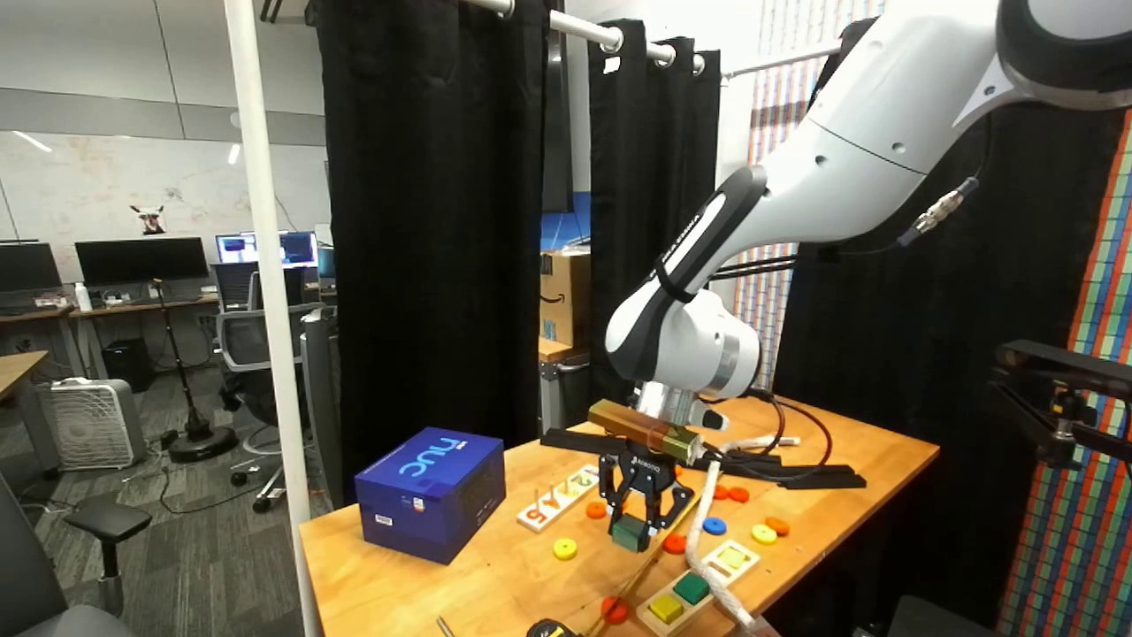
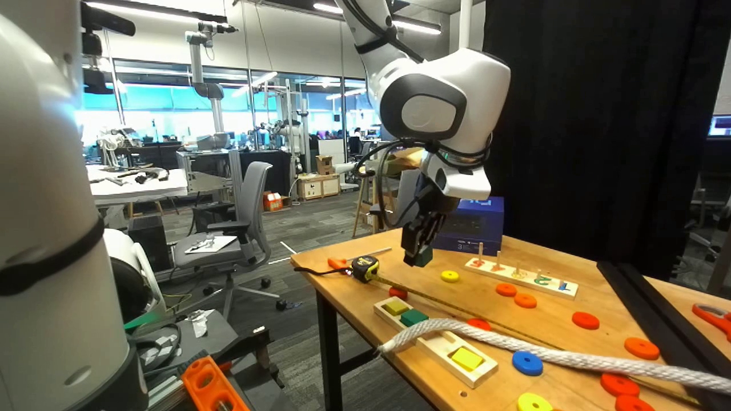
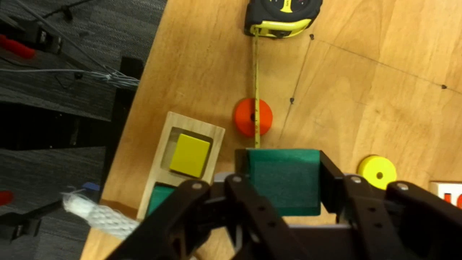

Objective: Put the square on the wooden object.

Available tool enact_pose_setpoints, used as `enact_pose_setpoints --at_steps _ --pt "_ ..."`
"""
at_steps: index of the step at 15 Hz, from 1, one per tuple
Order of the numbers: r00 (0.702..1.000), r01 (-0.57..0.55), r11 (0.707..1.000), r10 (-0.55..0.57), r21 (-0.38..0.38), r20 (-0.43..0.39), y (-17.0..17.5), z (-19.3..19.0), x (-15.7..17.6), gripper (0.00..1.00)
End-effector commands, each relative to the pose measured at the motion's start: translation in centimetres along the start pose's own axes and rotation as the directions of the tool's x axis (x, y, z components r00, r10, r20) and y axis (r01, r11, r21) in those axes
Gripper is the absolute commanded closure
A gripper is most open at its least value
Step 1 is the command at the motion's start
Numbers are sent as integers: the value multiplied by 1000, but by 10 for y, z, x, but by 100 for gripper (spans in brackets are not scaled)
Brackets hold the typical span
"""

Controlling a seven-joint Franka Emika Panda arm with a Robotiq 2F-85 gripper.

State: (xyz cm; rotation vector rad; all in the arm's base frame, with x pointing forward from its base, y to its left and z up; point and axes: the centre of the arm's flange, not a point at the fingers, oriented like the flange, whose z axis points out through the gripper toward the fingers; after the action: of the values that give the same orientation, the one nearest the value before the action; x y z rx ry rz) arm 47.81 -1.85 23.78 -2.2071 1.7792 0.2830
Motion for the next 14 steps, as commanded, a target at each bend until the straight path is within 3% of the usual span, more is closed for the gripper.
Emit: enact_pose_setpoints --at_steps 1,7,14 --pt "991 -134 991 134 11 8 32 -3 -6 79" --pt "959 -284 959 284 8 -3 68 0 8 79" --pt "915 -396 915 400 80 -48 101 -10 54 79"
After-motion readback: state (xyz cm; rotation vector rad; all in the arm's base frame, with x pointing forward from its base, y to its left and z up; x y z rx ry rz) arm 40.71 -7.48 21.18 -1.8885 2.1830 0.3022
